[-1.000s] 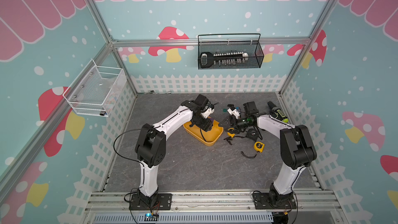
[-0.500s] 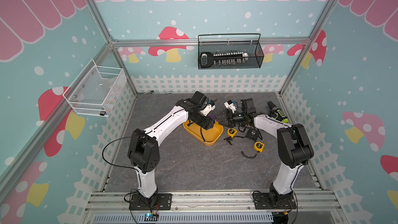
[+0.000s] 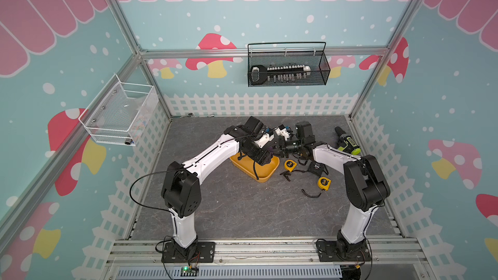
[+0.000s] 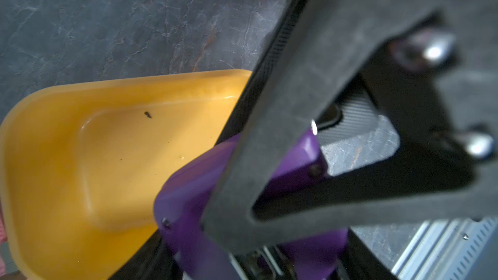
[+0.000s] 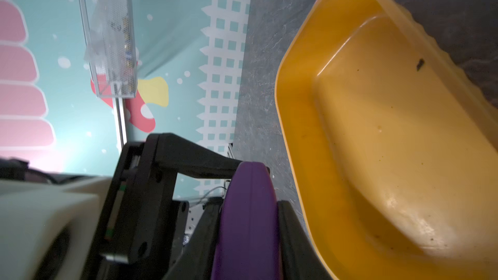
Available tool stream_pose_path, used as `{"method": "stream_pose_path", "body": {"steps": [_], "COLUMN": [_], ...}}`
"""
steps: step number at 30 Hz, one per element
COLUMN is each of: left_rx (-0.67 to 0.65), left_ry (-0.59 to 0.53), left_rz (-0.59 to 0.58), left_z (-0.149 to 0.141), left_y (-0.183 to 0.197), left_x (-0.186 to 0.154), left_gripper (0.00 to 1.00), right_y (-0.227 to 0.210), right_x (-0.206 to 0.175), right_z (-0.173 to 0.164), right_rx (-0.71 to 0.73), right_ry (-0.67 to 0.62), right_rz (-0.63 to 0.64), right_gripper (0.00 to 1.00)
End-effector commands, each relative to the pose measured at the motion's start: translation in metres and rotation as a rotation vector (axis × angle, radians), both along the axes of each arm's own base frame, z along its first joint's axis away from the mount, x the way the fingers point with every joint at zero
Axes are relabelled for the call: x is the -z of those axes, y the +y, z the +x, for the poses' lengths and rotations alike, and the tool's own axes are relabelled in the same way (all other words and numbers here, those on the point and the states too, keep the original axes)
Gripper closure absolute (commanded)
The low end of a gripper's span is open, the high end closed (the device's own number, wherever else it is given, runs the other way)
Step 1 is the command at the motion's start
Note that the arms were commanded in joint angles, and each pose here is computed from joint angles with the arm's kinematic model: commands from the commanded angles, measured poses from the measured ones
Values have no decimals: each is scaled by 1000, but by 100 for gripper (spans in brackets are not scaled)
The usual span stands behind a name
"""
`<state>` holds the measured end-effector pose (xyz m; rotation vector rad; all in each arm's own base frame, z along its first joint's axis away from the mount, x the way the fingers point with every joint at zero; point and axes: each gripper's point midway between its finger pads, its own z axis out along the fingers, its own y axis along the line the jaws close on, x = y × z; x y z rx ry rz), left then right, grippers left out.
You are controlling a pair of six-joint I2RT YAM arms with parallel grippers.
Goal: Take the tape measure out of the storage box
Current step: Pick up the tape measure from the storage box, then place the tape measure at the center of the board.
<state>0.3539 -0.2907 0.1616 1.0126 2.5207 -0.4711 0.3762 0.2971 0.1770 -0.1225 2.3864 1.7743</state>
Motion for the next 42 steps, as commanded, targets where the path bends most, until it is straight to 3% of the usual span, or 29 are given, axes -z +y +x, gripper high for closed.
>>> {"method": "stream_pose_path", "body": {"steps": [1,5,10,14,20,26,32,37,42], "left_rx": [-11,-114,-316,-476,-612,-660,-645,-640,-656], "left_ry": [-81,-149,-215,-185,-65,20,80,131,168], "left_rz": [-44,-83,-164,-77,31,67,60,76,88], "left_z": [12,26,47,53,29,6,1,0,9], "left_y": [-3,14,58,100,139,150,143,137,132], "left_x": [-28,-54,-80,-54,-3,29,43,60,74], "left_gripper": [16,1,1,1,1,1,1,1,1], "right_y": [-2,-23,-77,-102,-104,-107,-86,-86,-98], "right_x": [1,-1,5,20,56,95,116,117,114], "right_z": [1,18,71,120,168,172,144,123,119], "right_rx": [1,50,169,194,160,152,95,97,85], "right_ry": [-26,-34,-54,-56,-53,-24,13,-20,-57], "right_rz": [3,-10,-48,-100,-229,-337,-403,-506,-593], "right_gripper": [83,85,85,85,83,81,79,63,20]}}
